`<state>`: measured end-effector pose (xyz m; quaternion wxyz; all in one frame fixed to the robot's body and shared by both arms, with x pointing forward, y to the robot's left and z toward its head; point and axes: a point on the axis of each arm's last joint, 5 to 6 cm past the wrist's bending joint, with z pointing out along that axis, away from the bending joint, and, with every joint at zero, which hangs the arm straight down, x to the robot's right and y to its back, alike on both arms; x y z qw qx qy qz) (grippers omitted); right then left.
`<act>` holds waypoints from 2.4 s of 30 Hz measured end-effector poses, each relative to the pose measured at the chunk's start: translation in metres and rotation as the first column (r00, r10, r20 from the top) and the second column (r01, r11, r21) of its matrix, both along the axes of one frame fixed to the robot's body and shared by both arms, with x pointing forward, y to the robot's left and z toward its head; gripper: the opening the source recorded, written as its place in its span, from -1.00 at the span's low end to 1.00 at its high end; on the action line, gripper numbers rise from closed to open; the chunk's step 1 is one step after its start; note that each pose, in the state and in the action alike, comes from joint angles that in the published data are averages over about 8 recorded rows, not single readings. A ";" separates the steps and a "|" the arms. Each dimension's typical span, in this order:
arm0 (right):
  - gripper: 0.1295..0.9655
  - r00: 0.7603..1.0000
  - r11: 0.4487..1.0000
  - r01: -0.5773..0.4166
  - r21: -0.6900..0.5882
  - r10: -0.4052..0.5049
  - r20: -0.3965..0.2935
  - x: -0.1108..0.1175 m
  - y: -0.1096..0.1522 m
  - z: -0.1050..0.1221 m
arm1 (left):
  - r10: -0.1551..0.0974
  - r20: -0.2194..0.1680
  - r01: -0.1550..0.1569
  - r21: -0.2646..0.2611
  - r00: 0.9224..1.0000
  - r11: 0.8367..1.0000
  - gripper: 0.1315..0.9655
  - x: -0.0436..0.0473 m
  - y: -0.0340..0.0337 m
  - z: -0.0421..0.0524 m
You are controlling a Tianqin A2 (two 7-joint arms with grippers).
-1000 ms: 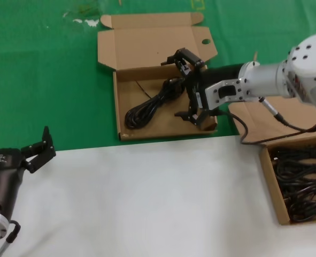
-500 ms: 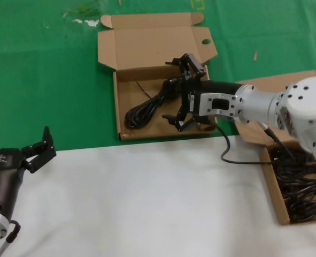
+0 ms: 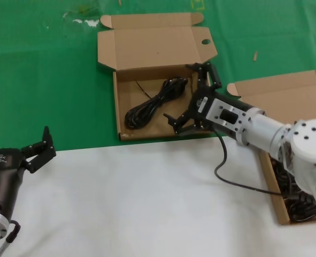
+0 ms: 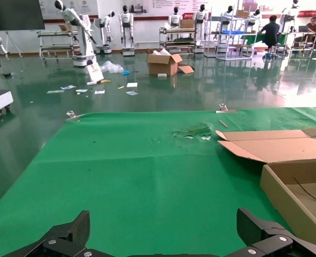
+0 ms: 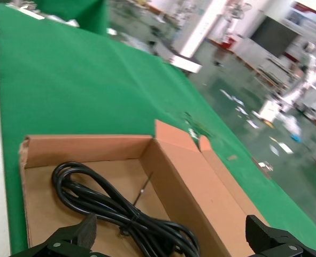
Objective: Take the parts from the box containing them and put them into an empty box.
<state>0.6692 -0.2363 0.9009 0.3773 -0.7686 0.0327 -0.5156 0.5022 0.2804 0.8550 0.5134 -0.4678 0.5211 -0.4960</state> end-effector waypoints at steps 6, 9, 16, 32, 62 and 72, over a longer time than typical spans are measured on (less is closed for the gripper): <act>1.00 0.996 0.989 0.083 0.124 -0.080 -0.025 -0.020 -0.003 -0.013 | 0.000 0.000 0.000 0.000 1.000 1.000 1.00 0.0000 0.0000 0.0000; 1.00 0.992 0.975 0.125 0.185 -0.120 -0.040 -0.030 -0.005 -0.018 | 0.000 0.000 0.000 0.000 1.000 1.000 1.00 0.0000 0.0000 0.0000; 1.00 0.975 0.921 0.223 0.318 -0.207 -0.084 -0.055 -0.011 -0.029 | 0.000 0.000 0.000 0.000 1.000 1.000 1.00 0.0000 0.0000 0.0000; 1.00 0.902 0.699 0.425 0.575 -0.379 -0.207 -0.118 -0.030 -0.044 | 0.000 0.000 0.000 0.000 1.000 1.000 1.00 0.0000 0.0000 0.0000; 1.00 0.856 0.558 0.496 0.665 -0.441 -0.269 -0.151 -0.040 -0.046 | 0.000 0.000 0.000 0.000 1.000 1.000 1.00 0.0000 0.0000 0.0000; 1.00 0.856 0.558 0.496 0.665 -0.441 -0.269 -0.151 -0.040 -0.046 | 0.000 0.000 0.000 0.000 1.000 1.000 1.00 0.0000 0.0000 0.0000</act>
